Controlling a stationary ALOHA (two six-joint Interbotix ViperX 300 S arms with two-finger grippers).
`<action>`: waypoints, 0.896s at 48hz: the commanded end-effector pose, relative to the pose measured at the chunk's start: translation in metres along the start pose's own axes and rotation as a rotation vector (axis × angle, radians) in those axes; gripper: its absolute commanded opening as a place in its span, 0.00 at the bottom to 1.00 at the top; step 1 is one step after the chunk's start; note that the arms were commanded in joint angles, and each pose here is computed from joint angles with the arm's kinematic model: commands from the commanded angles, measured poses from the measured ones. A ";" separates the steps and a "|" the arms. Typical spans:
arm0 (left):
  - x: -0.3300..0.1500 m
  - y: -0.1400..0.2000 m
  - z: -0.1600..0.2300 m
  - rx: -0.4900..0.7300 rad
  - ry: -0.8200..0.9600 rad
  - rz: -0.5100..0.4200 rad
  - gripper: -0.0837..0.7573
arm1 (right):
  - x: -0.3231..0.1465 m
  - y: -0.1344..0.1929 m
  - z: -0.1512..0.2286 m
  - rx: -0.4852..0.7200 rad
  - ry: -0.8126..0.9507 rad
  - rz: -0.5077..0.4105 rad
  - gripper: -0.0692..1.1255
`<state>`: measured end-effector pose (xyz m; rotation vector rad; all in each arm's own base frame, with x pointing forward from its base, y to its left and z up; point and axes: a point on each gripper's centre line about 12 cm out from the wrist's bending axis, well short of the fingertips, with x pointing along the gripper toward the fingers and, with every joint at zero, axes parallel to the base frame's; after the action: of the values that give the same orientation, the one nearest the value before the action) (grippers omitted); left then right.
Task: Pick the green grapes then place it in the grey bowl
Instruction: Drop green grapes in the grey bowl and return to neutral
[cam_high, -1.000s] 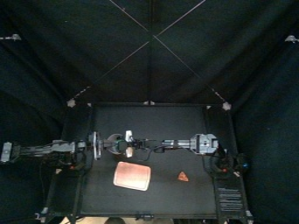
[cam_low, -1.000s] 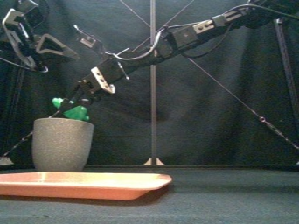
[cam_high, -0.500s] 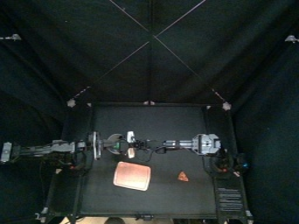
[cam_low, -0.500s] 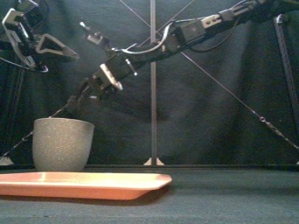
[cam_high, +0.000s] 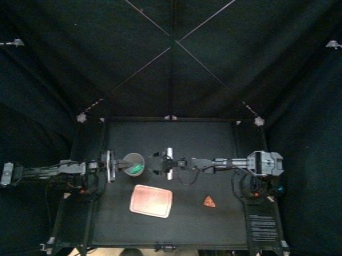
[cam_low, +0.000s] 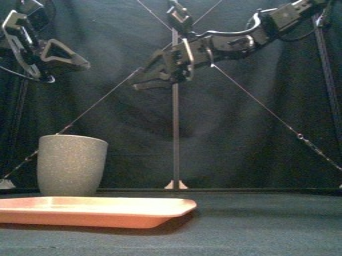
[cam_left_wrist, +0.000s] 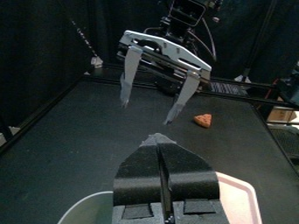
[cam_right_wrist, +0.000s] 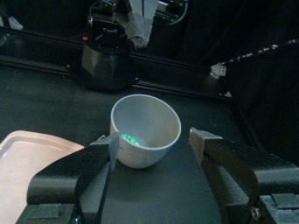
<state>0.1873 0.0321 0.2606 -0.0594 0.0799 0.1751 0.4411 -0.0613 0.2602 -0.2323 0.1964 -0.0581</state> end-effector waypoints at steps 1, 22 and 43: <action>0.001 -0.001 0.006 0.026 -0.018 -0.004 0.24 | -0.031 -0.003 0.015 0.062 -0.083 -0.030 0.87; 0.001 -0.003 0.003 0.125 -0.011 -0.023 0.24 | -0.057 0.001 -0.007 0.219 -0.061 -0.071 0.87; 0.000 -0.004 -0.001 0.145 -0.002 -0.028 0.24 | -0.057 0.003 -0.005 0.227 -0.096 -0.075 0.87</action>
<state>0.1864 0.0285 0.2546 0.0778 0.1047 0.1428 0.3867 -0.0556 0.2493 -0.0107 0.1331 -0.1418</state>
